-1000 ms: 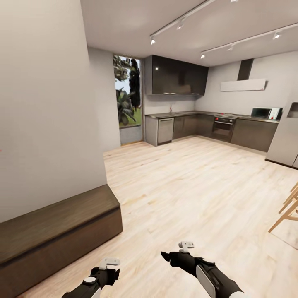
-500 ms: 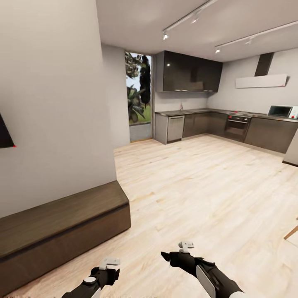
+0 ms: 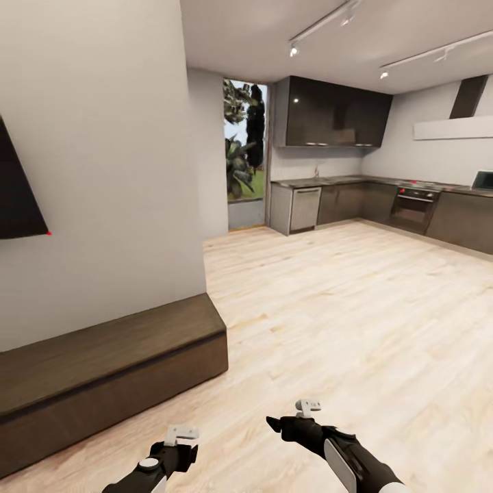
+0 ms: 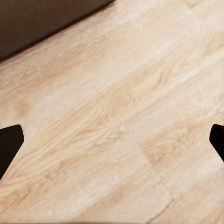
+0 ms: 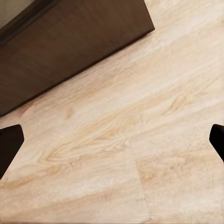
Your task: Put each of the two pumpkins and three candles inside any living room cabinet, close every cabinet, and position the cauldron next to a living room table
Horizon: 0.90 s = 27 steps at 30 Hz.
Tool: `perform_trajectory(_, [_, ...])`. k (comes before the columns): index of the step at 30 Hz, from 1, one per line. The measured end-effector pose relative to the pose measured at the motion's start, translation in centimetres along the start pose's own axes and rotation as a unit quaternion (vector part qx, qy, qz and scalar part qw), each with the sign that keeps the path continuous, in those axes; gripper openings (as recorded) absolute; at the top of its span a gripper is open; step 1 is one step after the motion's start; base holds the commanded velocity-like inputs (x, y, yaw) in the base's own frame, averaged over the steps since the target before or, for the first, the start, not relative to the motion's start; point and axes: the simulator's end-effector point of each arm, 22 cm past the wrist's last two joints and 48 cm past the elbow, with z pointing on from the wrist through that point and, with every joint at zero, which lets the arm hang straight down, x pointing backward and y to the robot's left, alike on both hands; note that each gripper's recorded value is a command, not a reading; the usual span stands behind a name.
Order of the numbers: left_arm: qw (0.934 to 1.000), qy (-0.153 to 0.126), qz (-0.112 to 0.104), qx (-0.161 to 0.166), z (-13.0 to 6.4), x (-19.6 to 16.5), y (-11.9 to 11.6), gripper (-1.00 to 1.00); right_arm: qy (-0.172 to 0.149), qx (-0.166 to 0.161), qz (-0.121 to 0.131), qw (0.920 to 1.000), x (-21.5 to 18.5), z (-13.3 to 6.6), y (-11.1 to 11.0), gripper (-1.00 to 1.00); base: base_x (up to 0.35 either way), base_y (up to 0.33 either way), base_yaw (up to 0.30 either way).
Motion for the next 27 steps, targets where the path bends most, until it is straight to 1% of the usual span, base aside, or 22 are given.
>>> perform_trajectory(8, [1.0,0.005,0.0,0.0,0.2,0.5,0.0,1.0,0.005,0.001,0.002,1.0,0.5,0.2,-0.2,1.0,-0.014,0.003,0.148])
perform_trajectory(14, [1.0,0.009,-0.001,0.001,0.4,0.9,0.0,1.0,0.008,0.001,0.005,1.0,0.8,0.4,-0.4,1.0,-0.168,0.109,0.137])
perform_trajectory(18, [0.9999,0.01,-0.001,0.001,0.4,1.0,0.0,1.0,0.009,0.001,0.006,0.9999,1.0,0.4,-0.4,1.0,-0.176,0.123,0.049])
perform_trajectory(19, [1.0,0.01,-0.001,0.001,0.4,1.0,0.0,1.0,0.008,0.001,0.005,1.0,1.0,0.4,-0.4,1.0,-0.061,0.041,0.014])
perform_trajectory(21, [1.0,0.008,-0.001,0.001,0.4,0.9,0.0,1.0,-0.007,0.001,-0.002,1.0,0.3,0.4,-0.4,1.0,-0.035,0.024,0.008])
perform_trajectory(27, [1.0,0.007,-0.001,0.0,0.4,0.9,0.0,1.0,-0.019,0.001,-0.006,0.9998,-0.2,0.4,-0.4,1.0,-0.009,0.006,0.002])
